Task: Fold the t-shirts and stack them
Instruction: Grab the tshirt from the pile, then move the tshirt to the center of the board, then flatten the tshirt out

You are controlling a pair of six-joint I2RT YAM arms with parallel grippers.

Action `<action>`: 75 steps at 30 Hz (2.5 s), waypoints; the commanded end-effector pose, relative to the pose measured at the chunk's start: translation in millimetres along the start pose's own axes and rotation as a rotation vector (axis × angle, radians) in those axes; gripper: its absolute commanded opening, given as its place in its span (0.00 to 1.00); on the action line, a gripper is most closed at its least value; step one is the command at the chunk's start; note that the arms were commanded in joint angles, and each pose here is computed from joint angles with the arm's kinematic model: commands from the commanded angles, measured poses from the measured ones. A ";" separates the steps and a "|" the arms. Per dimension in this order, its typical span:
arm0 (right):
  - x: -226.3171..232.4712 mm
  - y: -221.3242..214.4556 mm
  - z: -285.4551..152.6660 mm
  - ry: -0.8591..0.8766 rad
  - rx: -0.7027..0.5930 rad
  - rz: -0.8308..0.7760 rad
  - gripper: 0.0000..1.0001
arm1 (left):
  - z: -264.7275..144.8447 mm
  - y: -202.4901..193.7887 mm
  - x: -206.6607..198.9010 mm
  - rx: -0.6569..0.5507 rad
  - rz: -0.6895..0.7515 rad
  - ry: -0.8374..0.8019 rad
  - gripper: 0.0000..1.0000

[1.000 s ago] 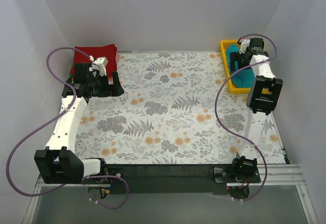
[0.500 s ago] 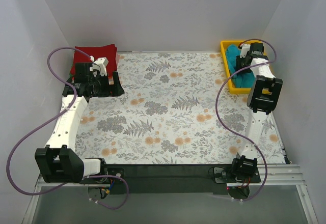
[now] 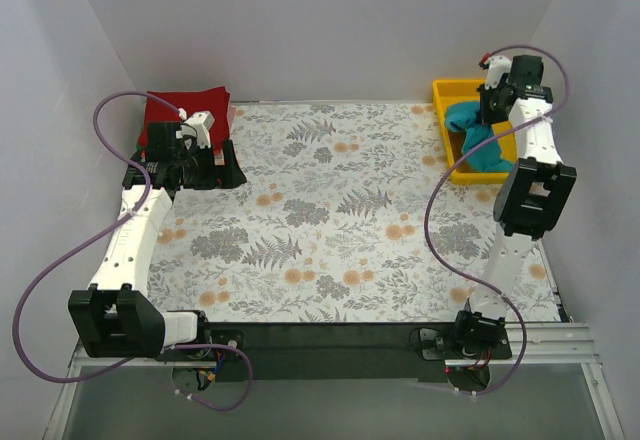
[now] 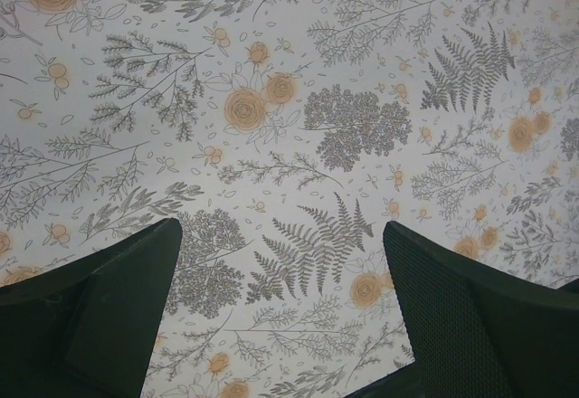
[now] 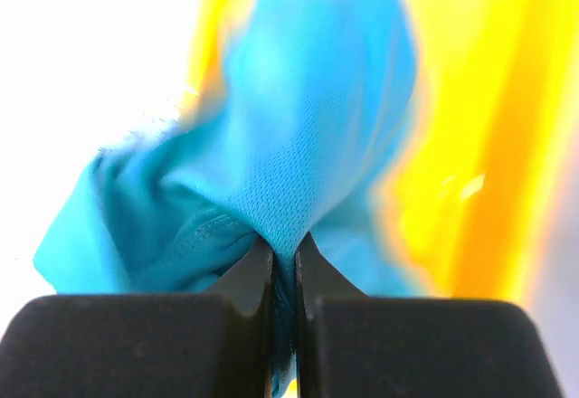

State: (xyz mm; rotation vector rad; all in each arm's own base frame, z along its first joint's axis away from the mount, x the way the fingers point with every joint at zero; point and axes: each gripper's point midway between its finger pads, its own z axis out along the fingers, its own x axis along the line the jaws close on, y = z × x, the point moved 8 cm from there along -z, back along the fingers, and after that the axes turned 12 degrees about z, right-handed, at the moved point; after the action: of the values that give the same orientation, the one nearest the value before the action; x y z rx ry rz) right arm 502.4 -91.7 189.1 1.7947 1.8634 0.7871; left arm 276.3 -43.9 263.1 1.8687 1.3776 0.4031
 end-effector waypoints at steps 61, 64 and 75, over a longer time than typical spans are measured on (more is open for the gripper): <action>189.9 -269.4 -96.9 0.518 0.129 -0.957 0.52 | 110.4 -153.8 -105.3 0.005 1.254 -0.639 0.66; 188.4 -275.7 -85.2 0.511 0.165 -0.961 0.51 | 113.9 -160.3 -103.1 0.031 1.248 -0.639 0.64; 187.3 -269.2 -81.2 0.493 0.217 -0.932 0.01 | 98.8 -146.3 -101.5 0.032 1.132 -0.589 0.04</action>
State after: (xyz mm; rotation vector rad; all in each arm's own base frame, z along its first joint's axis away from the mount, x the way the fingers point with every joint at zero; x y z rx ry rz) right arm 242.0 94.1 86.0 0.5840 2.7558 0.7691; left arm 200.3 -157.7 86.3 2.4259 -0.2120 0.2620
